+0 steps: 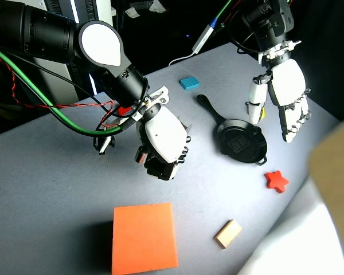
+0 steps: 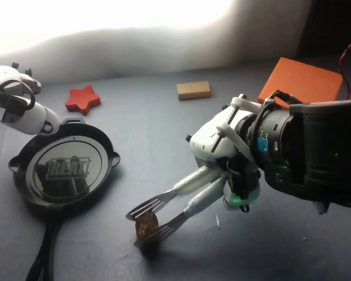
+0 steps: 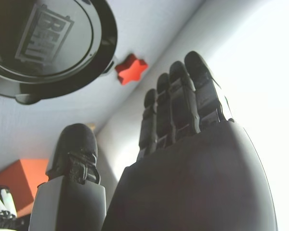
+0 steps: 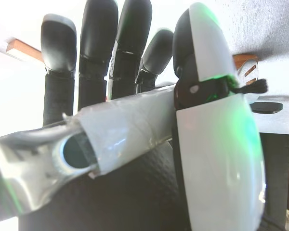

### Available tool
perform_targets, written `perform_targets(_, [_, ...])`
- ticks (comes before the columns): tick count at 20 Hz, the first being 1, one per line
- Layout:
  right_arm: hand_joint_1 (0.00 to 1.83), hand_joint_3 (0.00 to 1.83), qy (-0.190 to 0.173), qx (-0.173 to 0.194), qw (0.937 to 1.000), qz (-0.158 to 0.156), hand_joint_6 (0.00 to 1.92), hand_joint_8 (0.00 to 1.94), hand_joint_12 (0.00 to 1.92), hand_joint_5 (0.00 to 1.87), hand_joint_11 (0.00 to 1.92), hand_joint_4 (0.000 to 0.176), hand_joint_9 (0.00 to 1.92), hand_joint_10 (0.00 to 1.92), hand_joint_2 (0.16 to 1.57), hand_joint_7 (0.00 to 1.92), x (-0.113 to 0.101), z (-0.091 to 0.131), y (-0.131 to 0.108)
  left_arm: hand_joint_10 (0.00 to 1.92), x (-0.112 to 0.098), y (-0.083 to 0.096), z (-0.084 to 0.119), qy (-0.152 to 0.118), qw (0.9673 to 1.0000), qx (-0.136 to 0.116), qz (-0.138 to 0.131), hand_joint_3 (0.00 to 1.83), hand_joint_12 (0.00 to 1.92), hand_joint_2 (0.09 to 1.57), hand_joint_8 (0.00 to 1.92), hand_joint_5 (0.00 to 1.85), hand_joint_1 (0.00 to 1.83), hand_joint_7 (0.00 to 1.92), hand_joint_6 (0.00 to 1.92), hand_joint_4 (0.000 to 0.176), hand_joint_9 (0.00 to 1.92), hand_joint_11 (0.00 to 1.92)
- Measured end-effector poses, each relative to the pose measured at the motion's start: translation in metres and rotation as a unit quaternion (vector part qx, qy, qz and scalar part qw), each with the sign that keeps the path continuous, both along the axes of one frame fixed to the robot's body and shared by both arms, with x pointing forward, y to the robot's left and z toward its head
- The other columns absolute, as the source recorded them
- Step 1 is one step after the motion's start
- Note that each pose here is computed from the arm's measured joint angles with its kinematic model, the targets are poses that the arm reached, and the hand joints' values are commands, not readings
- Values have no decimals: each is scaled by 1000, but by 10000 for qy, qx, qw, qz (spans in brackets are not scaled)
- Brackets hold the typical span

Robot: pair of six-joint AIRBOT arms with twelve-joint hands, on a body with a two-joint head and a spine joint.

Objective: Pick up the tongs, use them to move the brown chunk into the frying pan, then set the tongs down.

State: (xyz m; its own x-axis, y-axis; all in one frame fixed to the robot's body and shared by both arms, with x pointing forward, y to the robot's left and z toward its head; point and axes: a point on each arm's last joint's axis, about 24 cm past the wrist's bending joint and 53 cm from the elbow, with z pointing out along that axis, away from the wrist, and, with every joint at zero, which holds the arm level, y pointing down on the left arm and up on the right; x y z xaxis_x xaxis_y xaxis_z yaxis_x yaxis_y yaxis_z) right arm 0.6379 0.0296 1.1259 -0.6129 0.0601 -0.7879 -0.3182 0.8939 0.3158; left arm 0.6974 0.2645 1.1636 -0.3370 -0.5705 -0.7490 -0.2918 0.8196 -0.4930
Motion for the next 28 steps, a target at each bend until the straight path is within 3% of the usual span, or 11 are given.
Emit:
perform_targets(1, [677, 12, -10, -16, 10000, -3, 890, 351, 1637, 1007, 810, 0, 1189, 976, 1314, 1398, 0, 0, -1, 0, -1, -1, 0, 10, 10000, -12, -8, 3, 450, 1360, 0, 119, 231, 161, 4, 23, 166, 0])
perform_targets(2, [610, 6, -7, -14, 10000, 1, 986, 492, 1657, 1031, 830, 0, 1200, 1029, 1334, 1394, 0, 0, 0, 3, 0, -1, 0, 8, 10000, -10, -7, 1, 465, 1357, 1, 110, 233, 164, 1, 26, 175, 0])
perform_targets(7, [549, 6, -30, -22, 10000, 8, 1513, 1619, 1866, 1099, 950, 0, 1288, 1696, 1384, 1362, 1, 1, 0, 2, 0, -1, 0, 7, 10000, -10, -9, 1, 517, 1360, 1, 119, 202, 171, 2, 21, 184, 0])
perform_targets(9, [445, 10, -37, -34, 10000, 15, 1605, 1798, 1919, 1147, 1080, 0, 1357, 1905, 1431, 1380, 1, 1, 0, 1, 0, -1, 0, 7, 10000, -10, -9, 1, 485, 1359, 0, 101, 213, 163, 1, 22, 184, 0])
perform_targets(10, [479, 2, -40, -38, 10000, 18, 1812, 1868, 1921, 1214, 1152, 19, 1429, 1920, 1453, 1416, 1, 1, 0, 4, 0, -1, 0, 7, 10000, -10, -9, 0, 501, 1354, 5, 125, 226, 171, 8, 21, 192, 0])
perform_targets(11, [479, 2, -41, -41, 10000, 20, 1812, 1868, 1921, 1214, 1152, 19, 1429, 1920, 1453, 1416, 1, 1, 0, 4, 0, -1, 0, 7, 10000, -10, -9, 0, 501, 1354, 5, 125, 226, 171, 8, 21, 192, 0])
perform_targets(12, [604, 0, -52, -48, 10000, 29, 1899, 1902, 1921, 1257, 1213, 145, 1484, 1921, 1448, 1455, 1, 2, 0, 1, 0, -1, 0, 7, 10000, -10, -9, 0, 500, 1354, 1, 118, 208, 163, 3, 20, 186, 0])
perform_targets(13, [650, 1, -66, -66, 9999, 41, 1917, 1933, 1921, 1271, 1261, 170, 1510, 1921, 1452, 1466, 1, 2, 0, 0, 0, -1, 0, 7, 10000, -10, -9, 0, 485, 1350, 0, 119, 231, 161, 3, 18, 184, 0])
perform_targets(17, [865, 0, -154, -14, 9999, 39, 1921, 1941, 1921, 1362, 1638, 176, 1550, 1921, 1409, 1492, 4, 12, 0, 0, 0, -1, 0, 7, 10000, -10, -9, 1, 384, 1357, 2, 86, 258, 150, 0, 19, 151, 0])
perform_targets(23, [898, 0, -286, 63, 9996, -14, 1921, 1941, 1921, 1350, 1660, 176, 1546, 1921, 1416, 1490, 11, 29, -3, 8, 2, -1, -1, 8, 10000, -7, 1, 0, 462, 1348, 6, 96, 232, 157, 4, 28, 167, 0])
perform_targets(28, [885, 0, -412, 245, 9988, 32, 1921, 1941, 1921, 1328, 1654, 176, 1550, 1921, 1416, 1486, 17, 47, 3, 3, 5, 3, -1, -1, 10000, 2, 52, 1, 449, 1354, 1, 112, 281, 150, 2, 19, 156, 0])
